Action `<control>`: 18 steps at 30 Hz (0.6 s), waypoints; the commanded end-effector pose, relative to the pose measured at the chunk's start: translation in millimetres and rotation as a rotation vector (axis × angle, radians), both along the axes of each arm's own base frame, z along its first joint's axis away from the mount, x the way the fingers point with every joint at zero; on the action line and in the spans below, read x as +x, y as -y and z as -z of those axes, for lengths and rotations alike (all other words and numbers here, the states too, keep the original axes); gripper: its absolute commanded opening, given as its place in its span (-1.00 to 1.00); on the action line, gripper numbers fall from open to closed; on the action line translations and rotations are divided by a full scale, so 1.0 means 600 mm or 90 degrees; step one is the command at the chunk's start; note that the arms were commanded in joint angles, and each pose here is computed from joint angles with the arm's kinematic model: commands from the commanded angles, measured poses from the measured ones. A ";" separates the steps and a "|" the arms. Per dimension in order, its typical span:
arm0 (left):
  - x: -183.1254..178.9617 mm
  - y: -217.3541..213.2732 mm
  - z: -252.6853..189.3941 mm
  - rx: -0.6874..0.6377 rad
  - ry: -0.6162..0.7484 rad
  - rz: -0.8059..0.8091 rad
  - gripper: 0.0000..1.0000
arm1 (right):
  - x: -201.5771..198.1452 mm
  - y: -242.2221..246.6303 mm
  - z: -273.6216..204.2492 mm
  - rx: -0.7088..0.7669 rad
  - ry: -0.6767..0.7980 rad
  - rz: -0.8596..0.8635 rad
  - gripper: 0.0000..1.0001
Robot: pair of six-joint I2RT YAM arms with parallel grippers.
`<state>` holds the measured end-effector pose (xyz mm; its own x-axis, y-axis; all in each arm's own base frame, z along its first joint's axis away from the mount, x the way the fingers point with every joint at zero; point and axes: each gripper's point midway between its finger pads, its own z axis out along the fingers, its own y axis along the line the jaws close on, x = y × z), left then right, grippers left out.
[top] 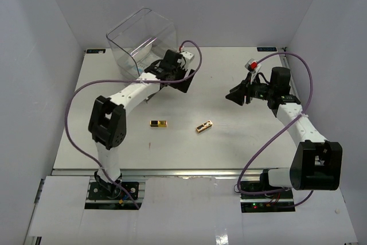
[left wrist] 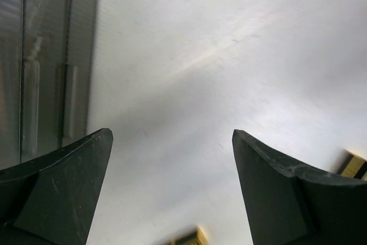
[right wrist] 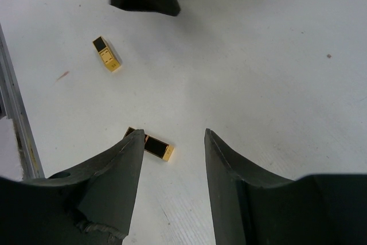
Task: Organize the makeup
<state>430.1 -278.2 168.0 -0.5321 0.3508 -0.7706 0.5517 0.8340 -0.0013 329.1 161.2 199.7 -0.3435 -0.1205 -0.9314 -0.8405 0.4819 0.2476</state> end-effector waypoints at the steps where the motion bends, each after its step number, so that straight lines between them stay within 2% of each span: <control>1: -0.142 -0.010 -0.178 -0.226 0.076 0.079 0.92 | 0.007 -0.044 -0.006 -0.023 0.006 -0.049 0.27; 2: -0.169 -0.029 -0.194 -0.245 0.093 0.077 0.92 | 0.007 -0.057 -0.002 -0.032 0.002 -0.063 0.37; 3: -0.190 -0.051 -0.173 -0.247 0.084 0.067 0.93 | 0.002 -0.080 0.001 -0.044 0.003 -0.086 0.61; 4: -0.208 -0.071 -0.161 -0.249 0.080 0.060 0.94 | 0.005 -0.099 0.010 -0.057 -0.001 -0.100 0.75; 5: -0.226 -0.088 -0.159 -0.255 0.087 0.054 0.94 | 0.012 -0.115 0.021 -0.069 -0.007 -0.107 0.81; 7: -0.246 -0.122 -0.160 -0.250 0.110 0.026 0.96 | 0.033 -0.148 0.007 -0.067 -0.001 -0.121 0.80; 10: -0.277 -0.173 -0.153 -0.237 0.153 -0.021 0.96 | 0.055 -0.203 0.031 -0.058 -0.053 -0.158 0.81; 15: -0.287 -0.239 -0.132 -0.223 0.223 -0.124 0.96 | 0.125 -0.299 0.045 0.028 -0.214 -0.166 0.81; 18: -0.285 -0.260 -0.141 -0.219 0.245 -0.166 0.96 | 0.165 -0.348 0.059 0.073 -0.280 -0.148 0.91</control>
